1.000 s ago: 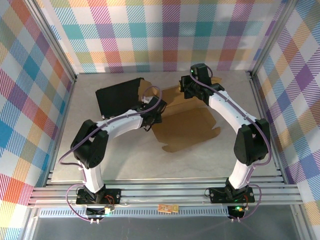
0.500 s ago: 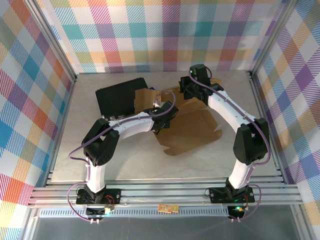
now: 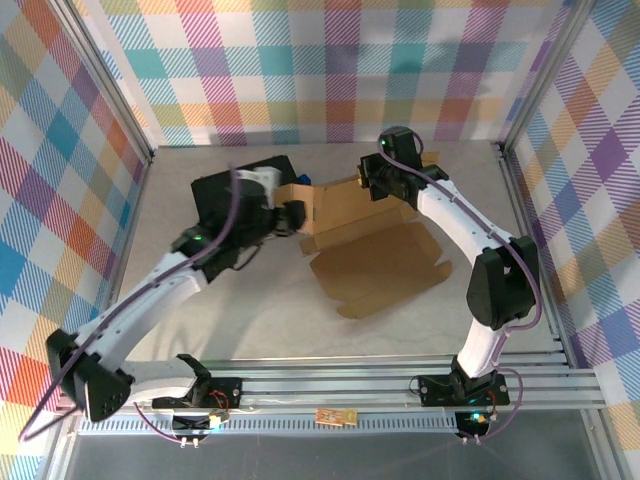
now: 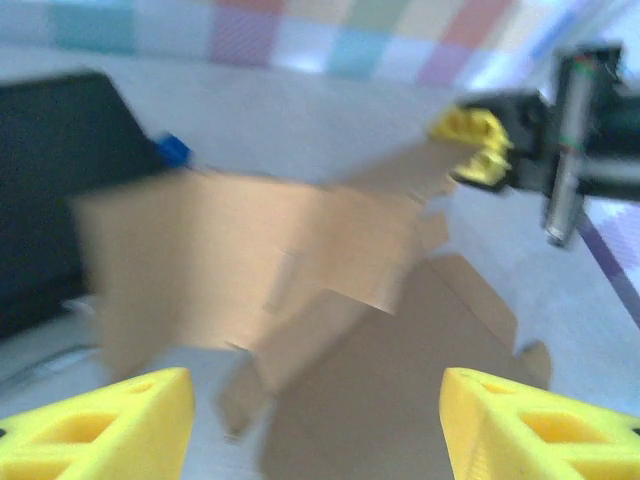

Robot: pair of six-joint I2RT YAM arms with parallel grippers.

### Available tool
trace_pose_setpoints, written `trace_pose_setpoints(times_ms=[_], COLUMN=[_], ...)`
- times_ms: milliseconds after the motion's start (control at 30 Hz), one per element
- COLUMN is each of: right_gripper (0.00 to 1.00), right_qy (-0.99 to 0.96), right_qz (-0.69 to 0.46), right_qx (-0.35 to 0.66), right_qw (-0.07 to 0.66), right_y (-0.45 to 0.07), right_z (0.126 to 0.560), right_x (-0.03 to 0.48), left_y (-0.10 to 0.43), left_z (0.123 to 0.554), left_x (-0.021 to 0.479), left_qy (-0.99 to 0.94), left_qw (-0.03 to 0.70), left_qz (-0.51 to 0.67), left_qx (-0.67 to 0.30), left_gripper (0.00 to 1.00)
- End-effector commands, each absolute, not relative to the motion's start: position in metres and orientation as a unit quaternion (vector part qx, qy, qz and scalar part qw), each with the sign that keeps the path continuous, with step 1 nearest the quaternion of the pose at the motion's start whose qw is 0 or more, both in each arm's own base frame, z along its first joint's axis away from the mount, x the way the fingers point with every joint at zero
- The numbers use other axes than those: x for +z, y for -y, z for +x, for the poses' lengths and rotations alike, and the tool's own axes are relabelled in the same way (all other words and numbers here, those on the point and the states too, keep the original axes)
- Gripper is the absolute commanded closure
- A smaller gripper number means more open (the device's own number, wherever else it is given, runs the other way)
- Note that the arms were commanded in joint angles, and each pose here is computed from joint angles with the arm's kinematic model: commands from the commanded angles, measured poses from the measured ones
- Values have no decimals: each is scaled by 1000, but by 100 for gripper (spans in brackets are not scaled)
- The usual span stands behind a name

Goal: Fold the paper box

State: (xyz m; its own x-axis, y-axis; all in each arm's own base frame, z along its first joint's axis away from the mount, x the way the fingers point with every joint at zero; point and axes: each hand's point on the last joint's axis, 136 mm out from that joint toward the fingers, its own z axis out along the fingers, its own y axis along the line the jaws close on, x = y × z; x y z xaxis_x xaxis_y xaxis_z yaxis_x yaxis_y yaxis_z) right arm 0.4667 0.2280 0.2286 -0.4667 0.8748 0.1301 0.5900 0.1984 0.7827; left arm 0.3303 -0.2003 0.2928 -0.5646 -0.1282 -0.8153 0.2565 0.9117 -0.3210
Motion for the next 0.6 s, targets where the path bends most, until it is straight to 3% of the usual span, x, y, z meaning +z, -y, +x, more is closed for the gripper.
trace_pose_setpoints(times_ms=[0, 100, 267, 567], right_gripper=[100, 100, 100, 100], right_qy=[-770, -777, -797, -812], right_qz=[445, 437, 411, 395], right_qx=[416, 415, 410, 404], right_qw=[191, 182, 168, 148], right_y=[-227, -227, -229, -229], right_z=[466, 466, 467, 467], right_x=[252, 250, 248, 236], left_y=[173, 158, 157, 195], left_z=[332, 345, 364, 368], left_x=[234, 211, 207, 217], left_qy=[-889, -881, -843, -801], left_qw=[426, 444, 501, 521], left_qz=[118, 142, 165, 234], left_qx=[-123, -77, -108, -181], left_gripper=[36, 38, 44, 37])
